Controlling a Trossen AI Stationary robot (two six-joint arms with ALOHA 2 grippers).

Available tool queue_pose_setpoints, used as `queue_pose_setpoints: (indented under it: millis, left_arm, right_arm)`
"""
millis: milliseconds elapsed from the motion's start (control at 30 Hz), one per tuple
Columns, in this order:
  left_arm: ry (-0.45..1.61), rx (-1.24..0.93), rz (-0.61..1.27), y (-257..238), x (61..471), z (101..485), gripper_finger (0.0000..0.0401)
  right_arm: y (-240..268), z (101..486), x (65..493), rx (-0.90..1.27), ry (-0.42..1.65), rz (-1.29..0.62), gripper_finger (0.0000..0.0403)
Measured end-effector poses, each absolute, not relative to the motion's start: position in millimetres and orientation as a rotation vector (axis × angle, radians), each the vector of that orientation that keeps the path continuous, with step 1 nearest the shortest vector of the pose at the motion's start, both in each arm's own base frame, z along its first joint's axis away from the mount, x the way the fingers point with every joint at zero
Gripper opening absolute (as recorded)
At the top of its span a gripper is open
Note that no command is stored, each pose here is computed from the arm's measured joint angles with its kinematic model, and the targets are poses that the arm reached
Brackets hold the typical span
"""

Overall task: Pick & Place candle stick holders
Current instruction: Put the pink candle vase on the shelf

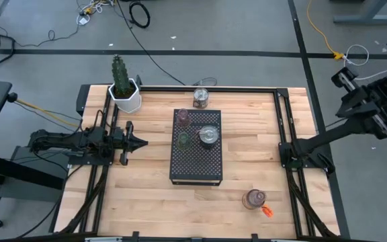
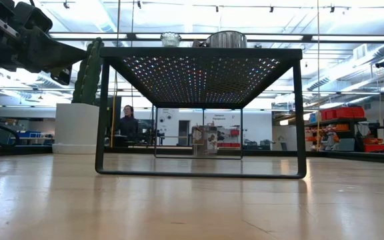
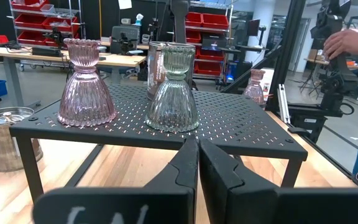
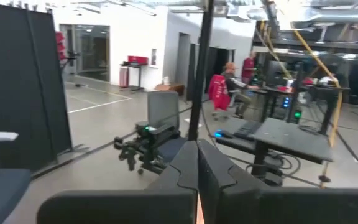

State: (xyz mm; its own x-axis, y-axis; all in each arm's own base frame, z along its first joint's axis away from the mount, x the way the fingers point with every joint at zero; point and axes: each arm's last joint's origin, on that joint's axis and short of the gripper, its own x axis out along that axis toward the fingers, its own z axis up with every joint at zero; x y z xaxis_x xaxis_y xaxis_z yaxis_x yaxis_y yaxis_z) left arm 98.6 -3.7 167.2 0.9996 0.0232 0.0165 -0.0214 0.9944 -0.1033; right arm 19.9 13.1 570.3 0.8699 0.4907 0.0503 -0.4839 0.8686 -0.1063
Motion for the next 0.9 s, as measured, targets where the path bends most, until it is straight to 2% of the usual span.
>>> queue_pose_setpoints:
  millis: [600,900]
  left_arm:
    - [-0.018,-0.103,0.022,-4,99,167,0.0018]
    - [-0.018,-0.103,0.022,-4,99,167,0.0018]
  right_arm:
    - [9,558,6,-0.132,-0.010,0.624,0.0000]
    - [15,521,18,-0.124,0.096,0.652,0.0000]
